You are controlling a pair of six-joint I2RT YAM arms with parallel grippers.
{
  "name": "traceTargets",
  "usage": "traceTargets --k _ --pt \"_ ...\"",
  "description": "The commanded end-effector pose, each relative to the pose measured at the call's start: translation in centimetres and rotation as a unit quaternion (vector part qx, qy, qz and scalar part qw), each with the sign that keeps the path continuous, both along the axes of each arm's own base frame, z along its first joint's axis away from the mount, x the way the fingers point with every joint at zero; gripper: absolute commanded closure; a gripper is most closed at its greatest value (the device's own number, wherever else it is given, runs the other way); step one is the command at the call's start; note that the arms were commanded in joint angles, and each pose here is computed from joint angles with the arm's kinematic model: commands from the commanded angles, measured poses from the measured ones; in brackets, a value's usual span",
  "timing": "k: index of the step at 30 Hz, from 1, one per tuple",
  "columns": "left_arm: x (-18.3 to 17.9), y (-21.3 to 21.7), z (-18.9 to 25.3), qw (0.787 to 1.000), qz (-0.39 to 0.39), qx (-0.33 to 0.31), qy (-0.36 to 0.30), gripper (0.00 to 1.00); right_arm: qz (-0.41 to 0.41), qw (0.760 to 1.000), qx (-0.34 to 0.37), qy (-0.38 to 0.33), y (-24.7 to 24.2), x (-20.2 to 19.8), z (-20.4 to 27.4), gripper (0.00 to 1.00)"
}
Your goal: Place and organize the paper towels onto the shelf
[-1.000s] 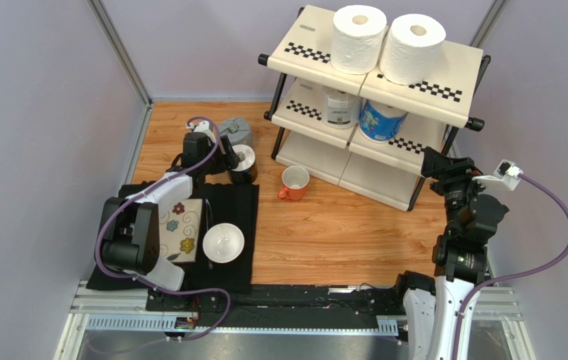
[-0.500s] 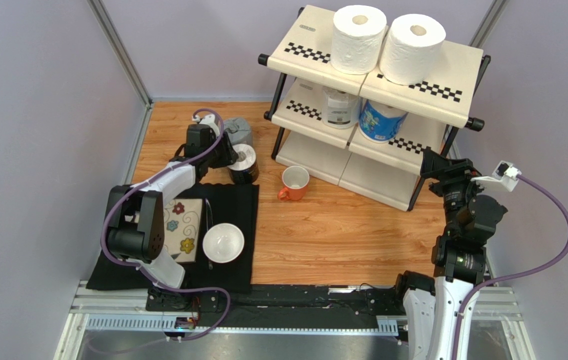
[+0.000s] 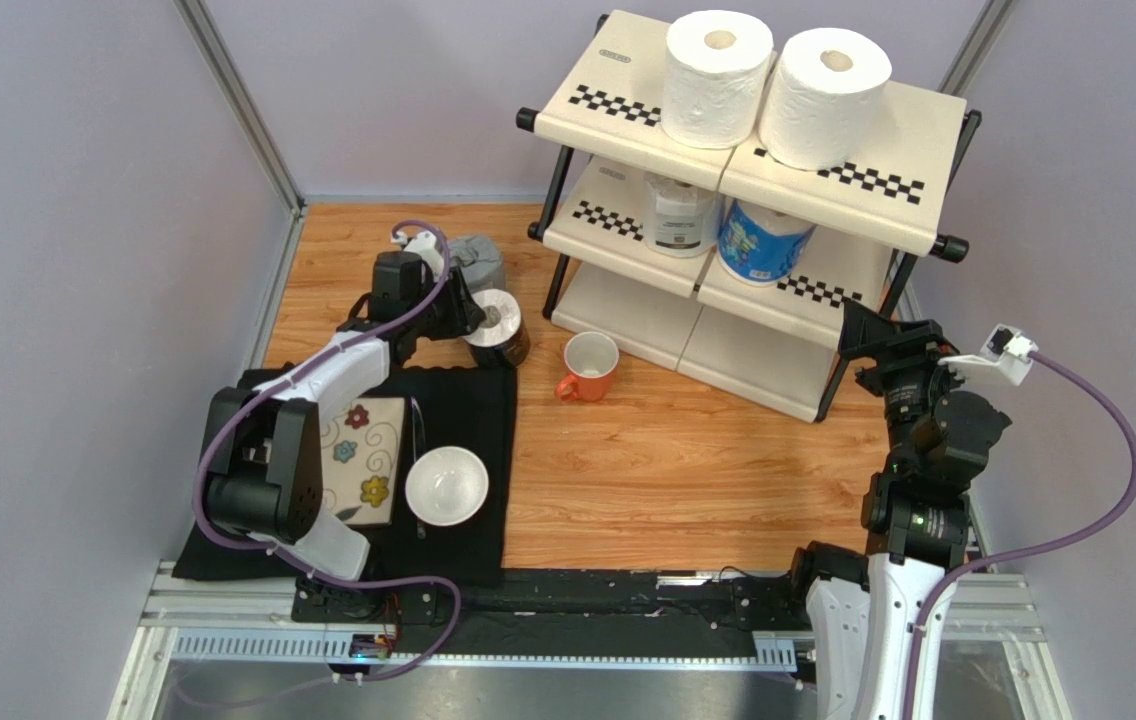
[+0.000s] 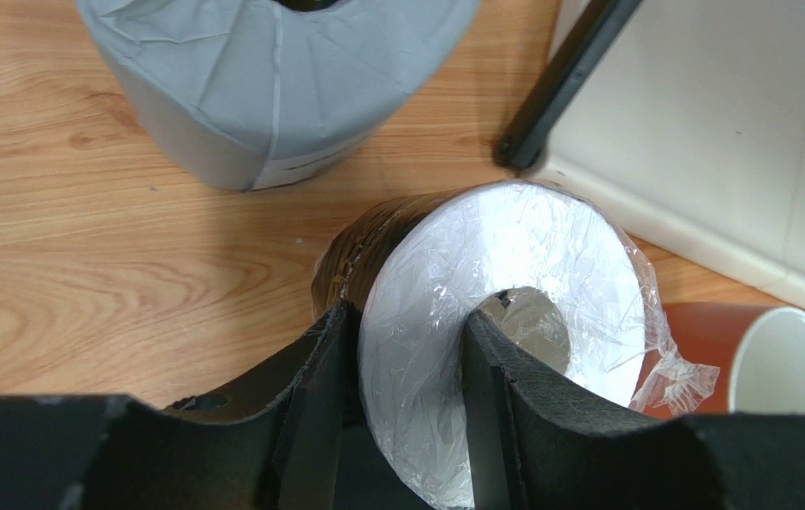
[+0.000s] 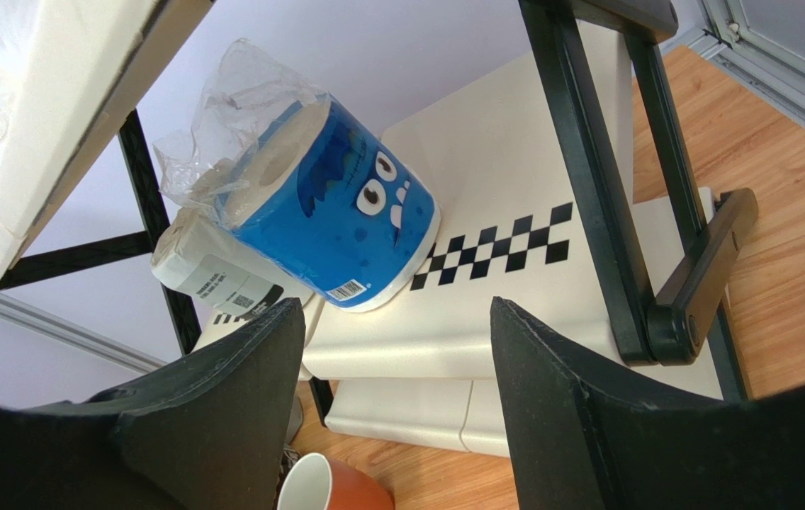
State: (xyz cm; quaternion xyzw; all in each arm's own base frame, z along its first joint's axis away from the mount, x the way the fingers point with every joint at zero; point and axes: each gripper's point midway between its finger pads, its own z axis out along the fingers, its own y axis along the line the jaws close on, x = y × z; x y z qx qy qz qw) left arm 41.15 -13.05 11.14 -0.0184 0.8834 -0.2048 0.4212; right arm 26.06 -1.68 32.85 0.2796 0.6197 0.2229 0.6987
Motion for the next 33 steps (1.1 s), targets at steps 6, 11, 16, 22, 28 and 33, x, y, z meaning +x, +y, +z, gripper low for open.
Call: traceTargets --k 6,11,16,22,28,33 --pt "-0.8 -4.3 4.8 0.992 -0.062 -0.085 -0.066 0.71 0.001 1.0 0.001 -0.013 0.1 -0.1 0.5 0.33" --pt "-0.9 -6.3 4.8 0.99 -0.082 -0.096 -0.068 0.72 0.001 1.0 0.001 -0.013 0.1 -0.1 0.4 0.33" --pt "-0.6 -7.9 4.7 0.989 -0.091 -0.091 -0.07 0.72 0.0 1.0 -0.001 -0.013 0.1 -0.2 0.4 0.33" --pt "0.1 -9.0 4.4 0.99 -0.092 -0.084 -0.066 0.72 -0.002 1.0 -0.001 -0.011 0.0 -0.1 0.2 0.33" --pt "0.5 -10.3 4.2 0.989 -0.104 -0.078 -0.071 0.72 -0.006 1.0 -0.002 -0.015 -0.1 -0.2 0.4 0.33" --pt "0.6 -11.6 4.6 0.986 -0.117 -0.095 -0.073 0.72 -0.007 1.0 -0.004 -0.012 -0.1 -0.3 0.3 0.33"
